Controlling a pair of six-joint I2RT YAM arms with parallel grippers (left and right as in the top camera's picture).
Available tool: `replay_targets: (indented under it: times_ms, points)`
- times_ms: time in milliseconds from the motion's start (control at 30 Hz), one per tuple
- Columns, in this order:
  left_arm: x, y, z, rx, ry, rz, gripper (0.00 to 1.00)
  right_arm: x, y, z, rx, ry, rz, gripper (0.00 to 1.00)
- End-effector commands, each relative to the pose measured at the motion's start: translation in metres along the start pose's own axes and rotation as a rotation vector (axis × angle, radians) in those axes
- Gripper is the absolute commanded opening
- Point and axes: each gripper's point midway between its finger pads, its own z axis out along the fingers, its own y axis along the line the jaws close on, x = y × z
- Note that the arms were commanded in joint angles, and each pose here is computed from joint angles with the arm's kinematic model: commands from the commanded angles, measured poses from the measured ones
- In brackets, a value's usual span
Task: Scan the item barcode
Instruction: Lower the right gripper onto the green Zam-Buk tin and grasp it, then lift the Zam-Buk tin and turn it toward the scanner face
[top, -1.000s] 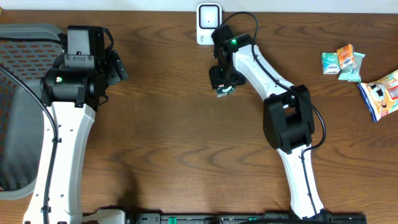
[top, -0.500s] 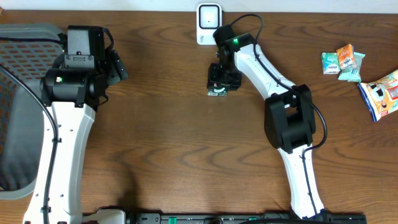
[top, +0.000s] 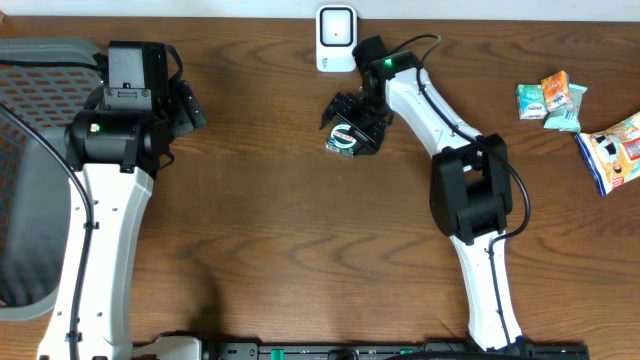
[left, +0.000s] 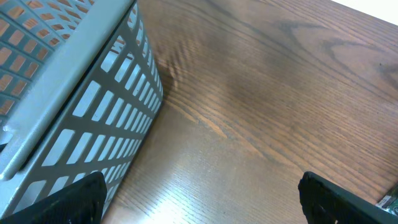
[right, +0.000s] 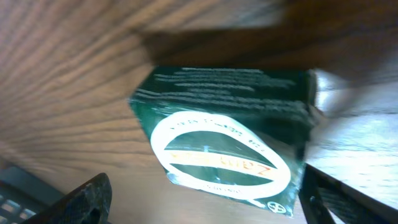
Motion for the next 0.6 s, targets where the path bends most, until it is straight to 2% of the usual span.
replay_targets:
  times_ms: [0,100,200,367,567]
  points:
    - [-0.001,0.003,0.001,-0.016,-0.002,0.011,0.98,0.0,0.014,-0.009,-0.04,-0.036,0.048,0.9]
    - [-0.001,0.003,0.001,-0.016,-0.002,0.011,0.98,-0.016,0.011,-0.011,-0.018,-0.11,-0.022,0.86]
    - [-0.001,0.003,0.001,-0.016,-0.002,0.011,0.98,-0.016,0.01,-0.011,-0.015,-0.112,-0.042,0.78]
    - [-0.001,0.003,0.001,-0.015,-0.002,0.011,0.98,-0.013,0.01,-0.012,-0.008,-0.104,-0.075,0.88]
    - [-0.001,0.003,0.001,-0.016,-0.002,0.011,0.98,-0.016,0.014,-0.022,0.001,-0.142,-0.245,0.91]
